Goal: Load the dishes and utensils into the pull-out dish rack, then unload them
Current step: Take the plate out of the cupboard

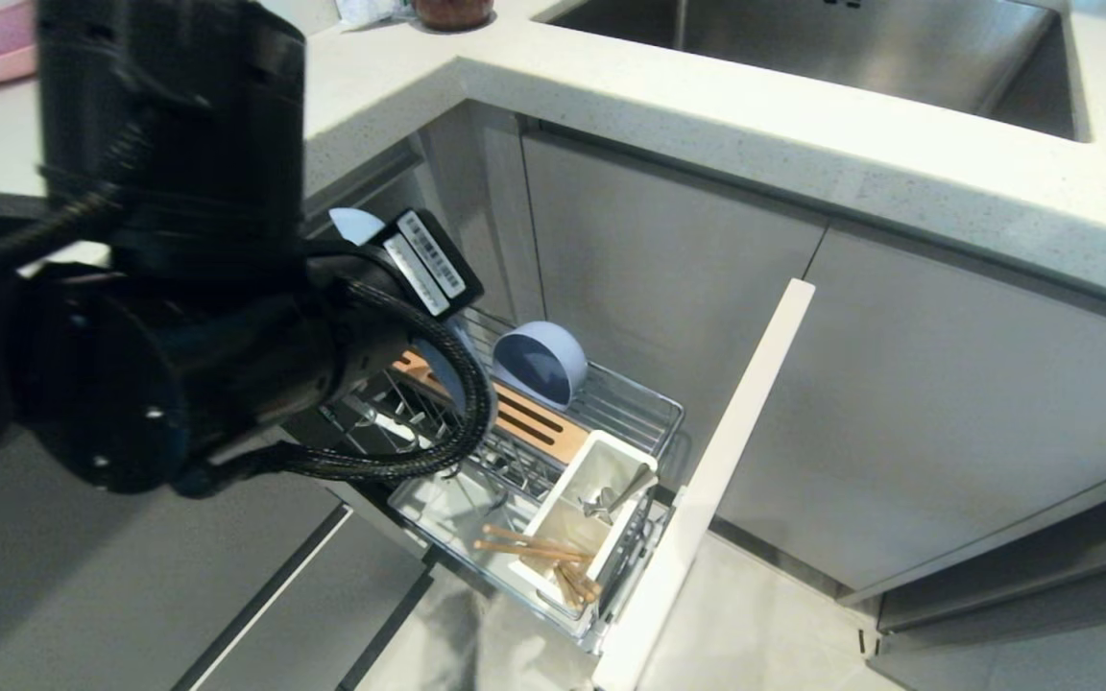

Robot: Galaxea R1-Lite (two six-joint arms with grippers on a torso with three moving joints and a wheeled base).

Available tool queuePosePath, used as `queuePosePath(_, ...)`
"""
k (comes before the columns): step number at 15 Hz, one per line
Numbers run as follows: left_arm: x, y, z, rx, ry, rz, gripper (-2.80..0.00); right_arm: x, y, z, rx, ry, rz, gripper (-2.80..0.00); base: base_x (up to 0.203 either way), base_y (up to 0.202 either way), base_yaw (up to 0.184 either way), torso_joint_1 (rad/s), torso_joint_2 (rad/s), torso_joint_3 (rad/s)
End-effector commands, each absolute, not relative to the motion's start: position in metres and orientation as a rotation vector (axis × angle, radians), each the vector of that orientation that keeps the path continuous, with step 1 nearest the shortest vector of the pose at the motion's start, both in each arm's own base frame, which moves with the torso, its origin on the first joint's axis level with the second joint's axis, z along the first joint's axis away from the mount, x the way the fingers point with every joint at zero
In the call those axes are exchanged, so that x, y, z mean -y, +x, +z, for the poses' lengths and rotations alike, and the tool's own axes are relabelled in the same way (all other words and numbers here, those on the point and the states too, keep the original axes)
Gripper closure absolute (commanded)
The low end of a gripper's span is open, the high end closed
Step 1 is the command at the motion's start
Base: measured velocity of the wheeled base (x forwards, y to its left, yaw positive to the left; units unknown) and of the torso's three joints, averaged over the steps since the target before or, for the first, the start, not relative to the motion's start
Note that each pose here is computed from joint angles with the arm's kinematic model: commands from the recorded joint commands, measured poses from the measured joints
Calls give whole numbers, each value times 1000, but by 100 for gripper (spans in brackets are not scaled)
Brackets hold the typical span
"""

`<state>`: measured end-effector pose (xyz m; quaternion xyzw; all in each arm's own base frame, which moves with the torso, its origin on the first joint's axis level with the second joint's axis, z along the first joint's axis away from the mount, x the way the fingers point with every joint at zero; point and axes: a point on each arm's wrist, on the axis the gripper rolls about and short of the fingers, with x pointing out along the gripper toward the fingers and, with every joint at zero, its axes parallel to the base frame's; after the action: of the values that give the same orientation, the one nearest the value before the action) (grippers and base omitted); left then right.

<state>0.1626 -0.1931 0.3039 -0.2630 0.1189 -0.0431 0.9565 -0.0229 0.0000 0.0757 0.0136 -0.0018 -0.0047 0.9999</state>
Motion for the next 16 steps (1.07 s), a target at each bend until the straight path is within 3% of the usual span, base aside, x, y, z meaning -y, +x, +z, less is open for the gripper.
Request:
queuePosePath(1, 158, 131, 340, -187, -627, -194, 0, 0, -23, 75, 6, 28, -9, 0, 0, 0, 0, 0, 0, 0)
queuePosePath(5, 101, 85, 376, -106, -665, -451, 0, 0, -23, 75, 6, 28, -9, 0, 0, 0, 0, 0, 0, 0)
queuePosePath(10, 41, 38, 393, 22, -603, -738, 0, 0, -23, 75, 6, 28, -9, 0, 0, 0, 0, 0, 0, 0)
queuePosePath(16, 17, 37, 400, 183, -379, -382, 0, 0, -23, 75, 6, 28, -9, 0, 0, 0, 0, 0, 0, 0)
